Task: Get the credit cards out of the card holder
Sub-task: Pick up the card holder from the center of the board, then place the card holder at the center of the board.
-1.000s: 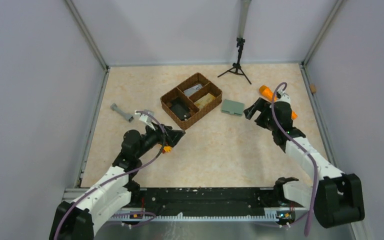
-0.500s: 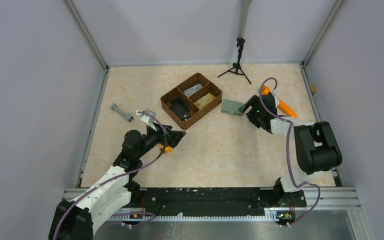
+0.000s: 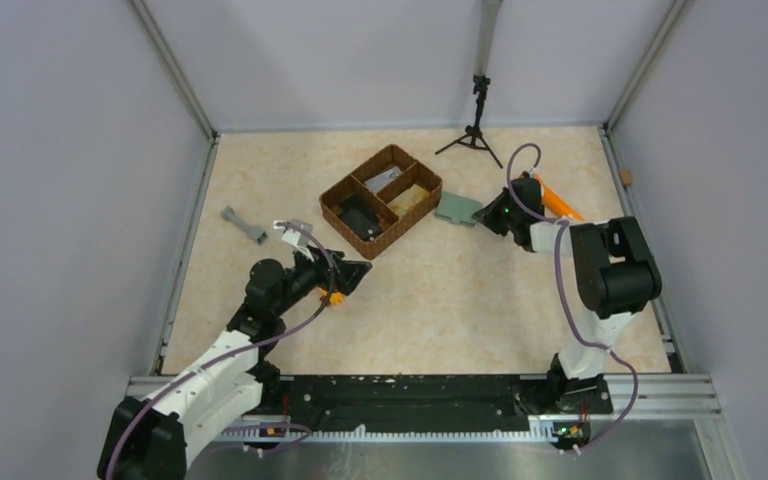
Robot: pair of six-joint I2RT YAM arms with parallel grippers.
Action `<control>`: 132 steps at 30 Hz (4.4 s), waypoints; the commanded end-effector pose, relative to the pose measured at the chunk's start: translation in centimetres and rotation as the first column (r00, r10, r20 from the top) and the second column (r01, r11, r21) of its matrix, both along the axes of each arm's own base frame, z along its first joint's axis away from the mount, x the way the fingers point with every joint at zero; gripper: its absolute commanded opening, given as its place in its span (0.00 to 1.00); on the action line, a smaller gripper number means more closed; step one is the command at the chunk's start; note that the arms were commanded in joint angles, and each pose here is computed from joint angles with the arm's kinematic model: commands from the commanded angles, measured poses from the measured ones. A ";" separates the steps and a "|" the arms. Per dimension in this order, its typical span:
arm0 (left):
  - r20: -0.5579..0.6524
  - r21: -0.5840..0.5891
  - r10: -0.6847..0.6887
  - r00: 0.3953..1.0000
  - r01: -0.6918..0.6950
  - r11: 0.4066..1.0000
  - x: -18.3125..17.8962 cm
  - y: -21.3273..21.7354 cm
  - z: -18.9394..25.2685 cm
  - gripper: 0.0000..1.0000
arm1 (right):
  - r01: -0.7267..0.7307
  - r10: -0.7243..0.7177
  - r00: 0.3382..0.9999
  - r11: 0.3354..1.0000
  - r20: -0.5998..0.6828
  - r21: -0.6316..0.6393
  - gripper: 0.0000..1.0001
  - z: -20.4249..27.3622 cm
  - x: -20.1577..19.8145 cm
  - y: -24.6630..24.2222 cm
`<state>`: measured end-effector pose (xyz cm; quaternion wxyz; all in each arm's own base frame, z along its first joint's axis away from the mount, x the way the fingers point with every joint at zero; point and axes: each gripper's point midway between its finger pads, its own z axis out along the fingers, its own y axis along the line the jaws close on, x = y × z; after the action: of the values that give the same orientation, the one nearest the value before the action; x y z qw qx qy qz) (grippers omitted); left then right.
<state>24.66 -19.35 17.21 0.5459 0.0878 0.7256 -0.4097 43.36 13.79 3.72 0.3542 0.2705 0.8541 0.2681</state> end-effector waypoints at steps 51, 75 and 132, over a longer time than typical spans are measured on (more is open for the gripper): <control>0.227 0.002 -0.022 0.974 0.022 1.000 -1.8 -2.9 2.3 0.99 | -0.403 0.334 0.914 0.816 0.232 0.413 0.00 19.9 -18.0 11.5; 0.632 0.378 -0.214 0.745 -0.055 0.924 -5.7 -7.1 -0.1 0.99 | -0.182 0.279 0.960 0.635 -0.003 0.751 0.00 19.7 -21.6 13.4; 0.382 0.104 -0.149 0.912 0.117 0.988 -5.0 -6.4 2.1 0.00 | -0.811 0.578 0.573 0.505 0.582 0.296 0.73 19.3 -24.3 21.8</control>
<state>20.12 -24.91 17.35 0.6372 0.2258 0.6392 -0.3666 18.58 34.83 20.30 0.2613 -0.0693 0.7174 0.6420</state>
